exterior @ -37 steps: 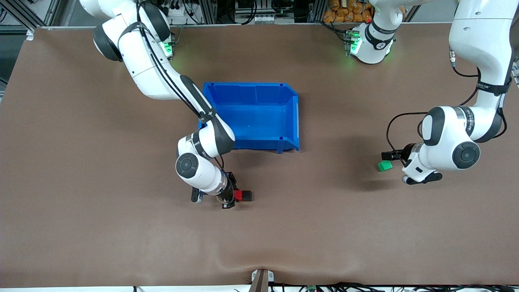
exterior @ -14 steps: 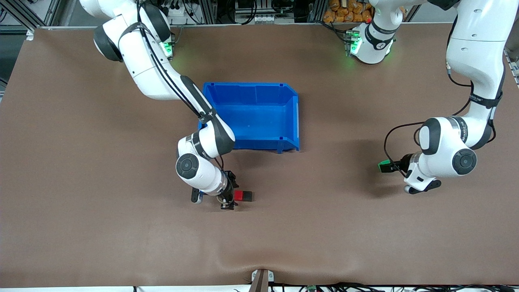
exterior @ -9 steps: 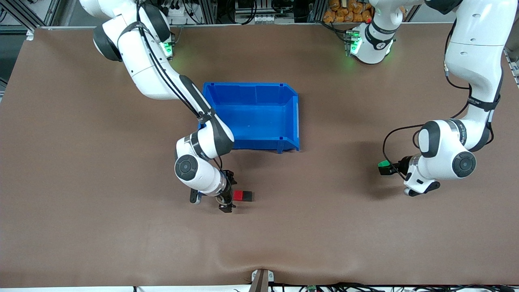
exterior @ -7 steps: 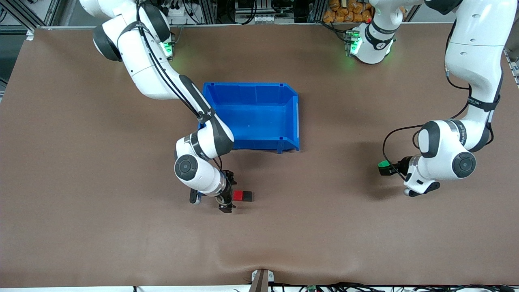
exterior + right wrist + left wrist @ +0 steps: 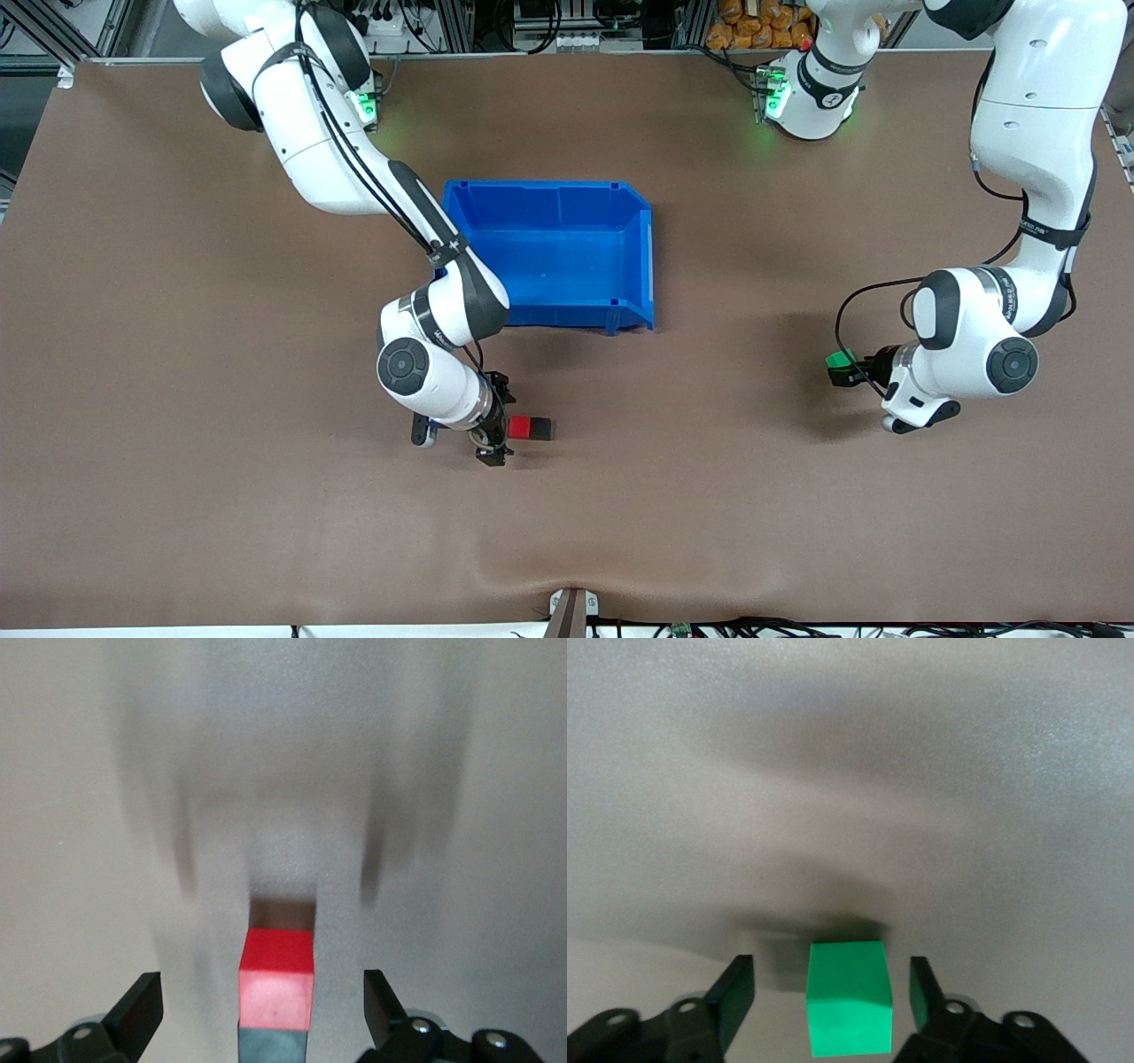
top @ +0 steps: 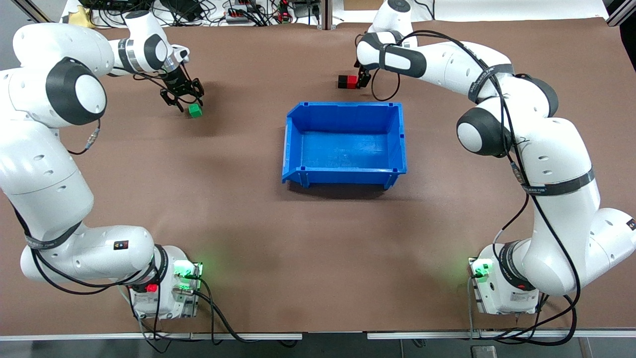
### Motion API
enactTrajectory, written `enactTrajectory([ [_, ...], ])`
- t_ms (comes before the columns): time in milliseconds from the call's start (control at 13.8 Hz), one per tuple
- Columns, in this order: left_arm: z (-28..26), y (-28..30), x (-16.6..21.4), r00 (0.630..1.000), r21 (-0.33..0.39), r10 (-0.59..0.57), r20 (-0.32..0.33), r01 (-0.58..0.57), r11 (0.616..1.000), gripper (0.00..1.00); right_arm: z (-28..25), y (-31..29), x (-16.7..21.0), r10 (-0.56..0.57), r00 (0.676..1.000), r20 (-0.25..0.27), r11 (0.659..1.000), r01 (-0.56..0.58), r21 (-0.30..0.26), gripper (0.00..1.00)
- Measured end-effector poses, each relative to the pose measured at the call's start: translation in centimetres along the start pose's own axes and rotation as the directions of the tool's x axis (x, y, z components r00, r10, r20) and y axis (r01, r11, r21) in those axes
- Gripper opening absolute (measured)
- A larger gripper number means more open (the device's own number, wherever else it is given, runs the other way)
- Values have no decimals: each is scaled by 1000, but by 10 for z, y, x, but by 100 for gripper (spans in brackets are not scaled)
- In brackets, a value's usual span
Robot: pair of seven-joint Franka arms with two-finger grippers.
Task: Attach green and red cubes to black cube
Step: 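Close the left gripper on the green cube while the right gripper holds the red cube, then open the right gripper and lift it off the red cube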
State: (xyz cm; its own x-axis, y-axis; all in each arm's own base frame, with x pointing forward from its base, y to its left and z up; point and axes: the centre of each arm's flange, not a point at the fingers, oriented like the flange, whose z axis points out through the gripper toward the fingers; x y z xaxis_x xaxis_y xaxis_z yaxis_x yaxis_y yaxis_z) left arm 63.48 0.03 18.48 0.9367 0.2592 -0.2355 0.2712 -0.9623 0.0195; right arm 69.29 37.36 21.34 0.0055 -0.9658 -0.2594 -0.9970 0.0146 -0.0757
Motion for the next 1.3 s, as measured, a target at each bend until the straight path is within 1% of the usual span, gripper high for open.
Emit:
enactTrajectory([
  [72, 0, 0, 0, 1000, 0, 0, -1, 0, 1000, 67, -5, -1, -2, -5, 1000, -2, 1000, 5, 2, 100],
  [289, -1, 0, 0, 1000, 0, -1, -1, 1, 1000, 66, -17, 4, -4, -22, 999, -32, 998, 20, -53, 100],
  [361, 0, 0, 0, 1000, 0, -1, -1, 1, 1000, 65, -19, 4, -4, -26, 999, -38, 998, 24, -59, 100],
  [506, 0, 0, 0, 1000, 0, -1, -1, 1, 1000, 65, -22, 3, -4, -36, 998, -49, 998, 33, -57, 100],
  [578, 0, 0, 0, 1000, 0, -1, -1, 1, 1000, 62, -24, 3, -3, -39, 998, -55, 998, 36, -54, 100],
  [723, 1, 0, 0, 1000, 0, -1, 1, 1, 1000, 61, -27, 1, -1, -54, 996, -77, 998, 51, -45, 100],
  [795, 2, 0, 0, 1000, 0, -1, 3, 1, 1000, 57, -30, 0, 1, -59, 994, -87, 997, 55, -48, 100],
  [1012, 4, -1, 1, 1000, 1, -1, 6, 1, 1000, 56, -41, -4, 8, -62, 993, -103, 997, 56, -61, 100],
  [1156, 4, -1, 1, 1000, 1, -1, 6, 1, 1000, 54, -50, -5, 15, -88, 990, -110, 993, 78, -93, 100],
  [1229, 4, 0, 1, 1000, 1, -1, 6, 1, 1000, 51, -53, -6, 19, -106, 988, -113, 989, 93, -113, 100],
  [1301, 4, 0, 1, 1000, 1, -1, 6, 1, 1000, 51, -55, -6, 24, -126, 985, -115, 985, 110, -132, 100],
])
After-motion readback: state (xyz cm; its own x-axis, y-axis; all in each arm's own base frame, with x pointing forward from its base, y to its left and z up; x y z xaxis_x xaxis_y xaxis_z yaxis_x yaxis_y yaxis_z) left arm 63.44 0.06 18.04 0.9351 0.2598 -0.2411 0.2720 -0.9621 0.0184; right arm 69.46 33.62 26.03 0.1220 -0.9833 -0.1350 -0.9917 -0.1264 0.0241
